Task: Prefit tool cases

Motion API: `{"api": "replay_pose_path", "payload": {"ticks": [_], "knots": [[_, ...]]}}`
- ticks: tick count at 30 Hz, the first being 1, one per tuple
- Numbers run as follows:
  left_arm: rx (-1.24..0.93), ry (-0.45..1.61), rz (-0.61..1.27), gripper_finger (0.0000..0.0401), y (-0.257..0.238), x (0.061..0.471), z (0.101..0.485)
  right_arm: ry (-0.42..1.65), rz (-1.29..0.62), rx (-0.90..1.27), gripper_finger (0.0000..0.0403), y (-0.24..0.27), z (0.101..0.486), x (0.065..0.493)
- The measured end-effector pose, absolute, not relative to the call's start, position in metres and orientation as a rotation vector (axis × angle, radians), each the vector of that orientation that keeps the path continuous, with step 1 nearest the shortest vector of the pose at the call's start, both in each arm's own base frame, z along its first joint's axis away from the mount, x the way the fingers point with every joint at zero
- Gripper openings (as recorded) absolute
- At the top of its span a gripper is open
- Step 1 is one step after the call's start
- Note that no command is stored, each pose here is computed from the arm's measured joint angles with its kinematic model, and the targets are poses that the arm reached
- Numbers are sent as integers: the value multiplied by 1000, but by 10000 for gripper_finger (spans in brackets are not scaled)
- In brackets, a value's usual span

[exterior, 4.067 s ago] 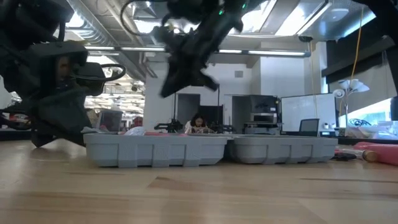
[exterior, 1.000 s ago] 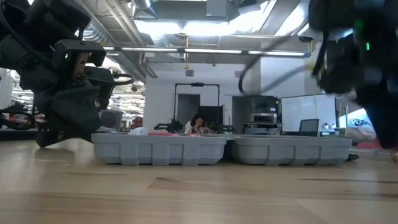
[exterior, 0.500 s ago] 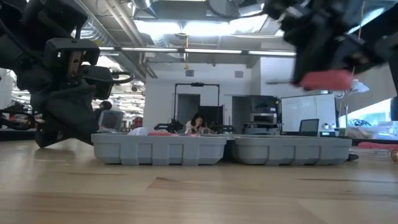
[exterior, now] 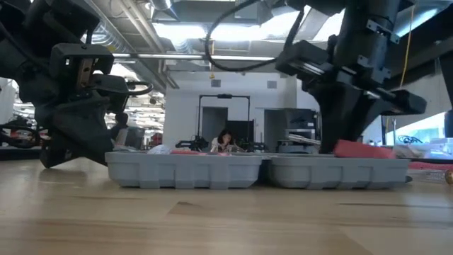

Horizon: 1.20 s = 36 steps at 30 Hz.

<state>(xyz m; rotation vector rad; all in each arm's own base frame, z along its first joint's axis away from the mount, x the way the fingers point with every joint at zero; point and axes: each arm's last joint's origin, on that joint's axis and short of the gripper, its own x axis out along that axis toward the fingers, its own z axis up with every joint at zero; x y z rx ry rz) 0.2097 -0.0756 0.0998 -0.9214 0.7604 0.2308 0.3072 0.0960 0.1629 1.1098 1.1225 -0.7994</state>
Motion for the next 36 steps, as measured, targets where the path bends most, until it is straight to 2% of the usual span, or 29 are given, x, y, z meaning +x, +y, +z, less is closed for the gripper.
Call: {"api": "replay_pose_path", "payload": {"ticks": [13,15,21,25,30,36], "knots": [[-902,765,217,0,-78,209,100,1167,-834,1159,40,96,164,303],[-902,765,217,0,-78,209,100,1170,-846,1184,54,96,164,303],[-897,767,213,0,-78,209,100,1195,-839,1218,141,97,165,303],[-892,769,210,0,-78,209,100,1212,-828,1229,178,98,165,303],[-889,770,210,0,-78,209,100,1234,-856,1208,190,98,169,302],[-885,771,208,0,-78,209,100,1304,-946,920,179,93,212,299]]}}
